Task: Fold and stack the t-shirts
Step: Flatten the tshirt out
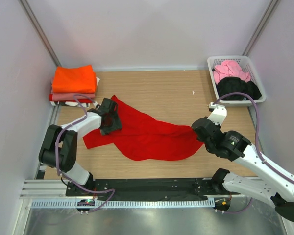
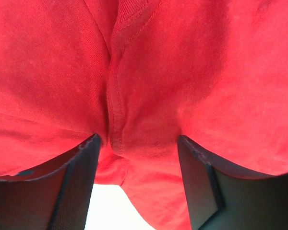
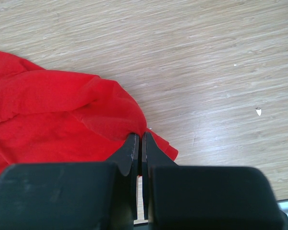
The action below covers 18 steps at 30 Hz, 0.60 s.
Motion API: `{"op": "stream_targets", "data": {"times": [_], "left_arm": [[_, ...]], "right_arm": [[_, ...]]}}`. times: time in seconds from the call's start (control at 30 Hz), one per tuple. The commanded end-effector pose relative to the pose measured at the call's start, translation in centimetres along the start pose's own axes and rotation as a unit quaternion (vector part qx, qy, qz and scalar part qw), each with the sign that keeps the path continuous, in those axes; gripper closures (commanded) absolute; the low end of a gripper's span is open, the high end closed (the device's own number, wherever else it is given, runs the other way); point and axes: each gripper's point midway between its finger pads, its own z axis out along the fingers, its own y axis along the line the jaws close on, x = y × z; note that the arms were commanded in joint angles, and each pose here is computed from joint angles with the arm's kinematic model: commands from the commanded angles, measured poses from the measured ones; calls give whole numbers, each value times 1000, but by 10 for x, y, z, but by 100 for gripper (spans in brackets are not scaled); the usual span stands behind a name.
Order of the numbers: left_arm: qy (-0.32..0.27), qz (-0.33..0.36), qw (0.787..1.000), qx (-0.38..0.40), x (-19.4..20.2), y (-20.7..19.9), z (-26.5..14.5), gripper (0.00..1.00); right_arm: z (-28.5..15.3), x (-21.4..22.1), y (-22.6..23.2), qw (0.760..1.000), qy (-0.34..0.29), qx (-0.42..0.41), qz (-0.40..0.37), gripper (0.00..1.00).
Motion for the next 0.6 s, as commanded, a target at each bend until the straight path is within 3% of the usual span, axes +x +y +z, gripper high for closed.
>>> {"op": "stream_targets", "data": {"times": [0.0,0.13,0.27,0.3,0.43,0.57], "left_arm": [[-19,-10,999,23,-9,-13,-1,35],[-26,-8,999,33,-12,-18,-7,59],[-24,-5,999,39,-12,-20,-13,71],[-25,-4,999,39,-13,-20,-16,71],[-27,1,999,28,-14,-17,-20,36],[-28,0,999,22,-14,-14,-24,32]], "right_arm": [[1,-8,4,1000,-17,-4,10,99],[3,-7,5,1000,-16,-2,6,99],[3,-6,5,1000,-14,-2,3,99],[3,-5,5,1000,-14,-2,3,99],[3,-5,6,1000,-13,-3,2,99],[3,-6,6,1000,-13,-4,3,99]]}}
